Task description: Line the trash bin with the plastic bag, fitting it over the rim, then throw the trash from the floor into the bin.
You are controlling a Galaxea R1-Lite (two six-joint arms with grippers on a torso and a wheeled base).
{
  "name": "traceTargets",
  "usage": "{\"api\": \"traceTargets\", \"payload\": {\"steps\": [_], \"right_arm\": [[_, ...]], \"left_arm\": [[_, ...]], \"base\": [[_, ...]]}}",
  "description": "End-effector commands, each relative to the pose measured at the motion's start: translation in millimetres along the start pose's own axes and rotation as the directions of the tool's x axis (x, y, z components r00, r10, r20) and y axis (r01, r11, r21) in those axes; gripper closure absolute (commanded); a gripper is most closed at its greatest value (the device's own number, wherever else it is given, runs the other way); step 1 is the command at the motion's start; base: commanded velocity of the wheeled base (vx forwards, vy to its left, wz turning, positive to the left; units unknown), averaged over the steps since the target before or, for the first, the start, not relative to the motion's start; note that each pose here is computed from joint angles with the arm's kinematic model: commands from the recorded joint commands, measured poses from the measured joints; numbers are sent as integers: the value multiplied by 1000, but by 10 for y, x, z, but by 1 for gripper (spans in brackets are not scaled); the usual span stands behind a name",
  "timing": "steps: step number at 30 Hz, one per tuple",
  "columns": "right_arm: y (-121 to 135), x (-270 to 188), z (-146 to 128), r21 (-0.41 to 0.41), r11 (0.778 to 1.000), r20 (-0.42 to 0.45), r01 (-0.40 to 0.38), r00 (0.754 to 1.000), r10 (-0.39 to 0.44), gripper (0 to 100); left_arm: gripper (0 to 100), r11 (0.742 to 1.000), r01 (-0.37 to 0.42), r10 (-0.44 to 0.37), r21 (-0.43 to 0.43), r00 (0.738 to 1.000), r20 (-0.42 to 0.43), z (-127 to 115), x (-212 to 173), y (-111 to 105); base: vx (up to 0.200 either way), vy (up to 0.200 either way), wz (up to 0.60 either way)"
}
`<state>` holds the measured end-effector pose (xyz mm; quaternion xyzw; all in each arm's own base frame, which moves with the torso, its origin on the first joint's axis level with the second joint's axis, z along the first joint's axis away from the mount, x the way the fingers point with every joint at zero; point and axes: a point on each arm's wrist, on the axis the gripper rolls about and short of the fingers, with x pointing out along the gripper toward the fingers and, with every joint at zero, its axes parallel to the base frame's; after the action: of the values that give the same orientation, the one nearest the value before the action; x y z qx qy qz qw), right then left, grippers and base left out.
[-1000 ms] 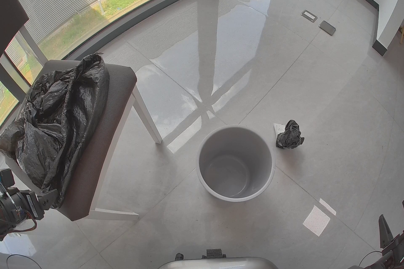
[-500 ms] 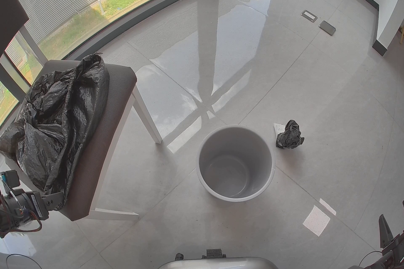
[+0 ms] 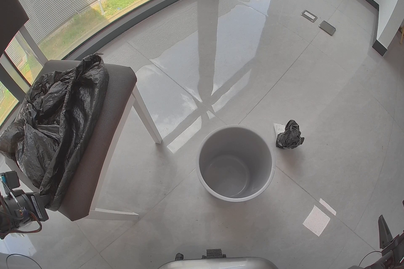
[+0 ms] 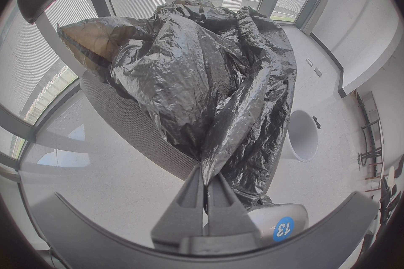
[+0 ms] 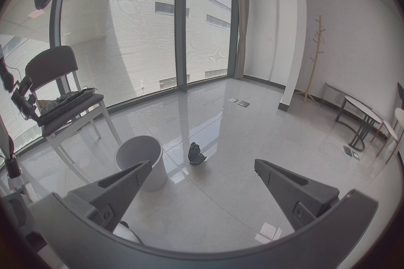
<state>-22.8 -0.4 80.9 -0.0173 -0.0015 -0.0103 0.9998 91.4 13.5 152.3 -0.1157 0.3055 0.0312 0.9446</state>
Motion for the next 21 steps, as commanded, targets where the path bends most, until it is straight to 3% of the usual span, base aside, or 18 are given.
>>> {"api": "traceTargets", "payload": {"steps": [1, 6, 12, 14, 15, 16, 19, 21], "right_arm": [[13, 0, -44, -61, 997, 8, -51, 999, 51, 0], [13, 0, -44, -58, 997, 8, -54, 999, 54, 0], [15, 0, -30, -52, 997, 22, -59, 998, 60, 0], [11, -115, 371, 51, 993, 188, -108, 977, 97, 0], [11, -129, 420, 63, 991, 203, -116, 974, 101, 0], [18, -272, 892, 156, 967, 310, -204, 939, 148, 0], [17, -23, 1012, 149, 969, 141, -195, 975, 174, 0], [19, 137, 986, 99, 976, 56, -194, 980, 189, 0]], "left_arm": [[100, 995, 79, -86, 59, 988, 127, 68, -225, -89], [100, 969, 191, -225, 158, 945, 237, 246, -478, -236], [100, 946, 252, -297, 205, 925, 237, 287, -525, -301], [100, 934, 279, -330, 225, 913, 238, 312, -546, -330], [100, 932, 281, -333, 227, 912, 238, 315, -549, -333], [100, 914, 315, -378, 255, 890, 255, 364, -594, -376], [100, 881, 366, -448, 300, 848, 283, 461, -672, -441], [100, 853, 393, -492, 344, 825, 278, 524, -692, -492]], "base": [[0, 0, 0], [0, 0, 0], [0, 0, 0], [0, 0, 0], [0, 0, 0], [0, 0, 0], [0, 0, 0], [0, 0, 0]]}}
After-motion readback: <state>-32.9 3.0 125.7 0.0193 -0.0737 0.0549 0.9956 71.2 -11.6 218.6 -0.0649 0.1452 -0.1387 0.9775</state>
